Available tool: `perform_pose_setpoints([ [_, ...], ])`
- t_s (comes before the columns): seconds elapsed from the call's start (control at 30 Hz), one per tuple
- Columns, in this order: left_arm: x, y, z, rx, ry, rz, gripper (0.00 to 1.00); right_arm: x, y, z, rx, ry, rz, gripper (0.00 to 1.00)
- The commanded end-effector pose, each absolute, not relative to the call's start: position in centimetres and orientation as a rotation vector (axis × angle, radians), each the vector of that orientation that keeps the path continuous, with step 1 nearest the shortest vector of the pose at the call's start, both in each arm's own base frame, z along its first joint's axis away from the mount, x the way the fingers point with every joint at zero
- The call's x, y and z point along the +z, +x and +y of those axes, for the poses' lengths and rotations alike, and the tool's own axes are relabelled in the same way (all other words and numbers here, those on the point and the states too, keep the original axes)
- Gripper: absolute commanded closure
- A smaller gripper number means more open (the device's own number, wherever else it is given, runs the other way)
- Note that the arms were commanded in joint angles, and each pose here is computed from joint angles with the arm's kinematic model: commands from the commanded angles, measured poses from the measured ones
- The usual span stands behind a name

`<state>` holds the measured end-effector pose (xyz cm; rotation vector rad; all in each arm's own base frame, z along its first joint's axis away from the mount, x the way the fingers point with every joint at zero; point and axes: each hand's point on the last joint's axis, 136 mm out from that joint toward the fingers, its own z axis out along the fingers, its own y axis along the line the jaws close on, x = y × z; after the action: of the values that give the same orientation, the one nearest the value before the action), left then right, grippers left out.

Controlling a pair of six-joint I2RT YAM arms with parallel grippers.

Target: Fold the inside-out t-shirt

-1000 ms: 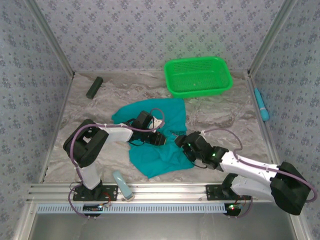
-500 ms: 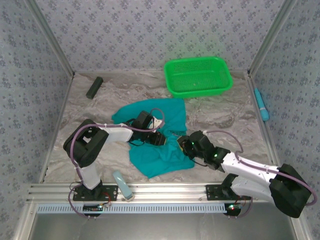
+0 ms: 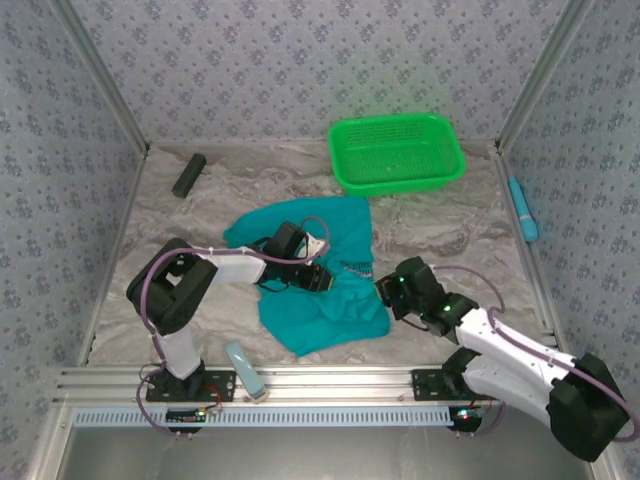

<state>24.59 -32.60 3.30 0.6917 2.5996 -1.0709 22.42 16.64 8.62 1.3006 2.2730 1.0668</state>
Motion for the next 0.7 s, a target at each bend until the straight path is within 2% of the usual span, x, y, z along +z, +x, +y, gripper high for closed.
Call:
perform_pose_setpoints([
  [0.0, 3.1, 23.8, -32.4, -1.070, 0.767, 2.605, 0.73, 7.1, 21.7, 14.3, 0.997, 1.399, 2.295, 0.94],
  [0.17, 6.7, 21.5, -34.9, -1.121, 1.011, 2.483, 0.70, 7.1, 22.4, 13.1, 1.024, 1.434, 2.296, 0.83],
  [0.3, 8.8, 20.2, -35.9, -1.142, 1.104, 2.401, 0.70, 6.9, 21.3, 13.4, 1.033, 1.397, 2.379, 0.59],
  [0.4, 9.1, 19.8, -36.0, -1.137, 1.119, 2.382, 0.70, 7.0, 20.0, 14.0, 1.020, 1.286, 2.493, 0.47],
  [0.5, 8.6, 19.7, -36.2, -1.133, 1.107, 2.383, 0.70, 7.1, 18.8, 14.9, 0.975, 1.144, 2.590, 0.44],
  [0.67, 8.8, 19.0, -37.2, -1.182, 1.115, 2.313, 0.70, 8.0, 19.3, 17.2, 1.070, 1.059, 2.597, 0.54],
])
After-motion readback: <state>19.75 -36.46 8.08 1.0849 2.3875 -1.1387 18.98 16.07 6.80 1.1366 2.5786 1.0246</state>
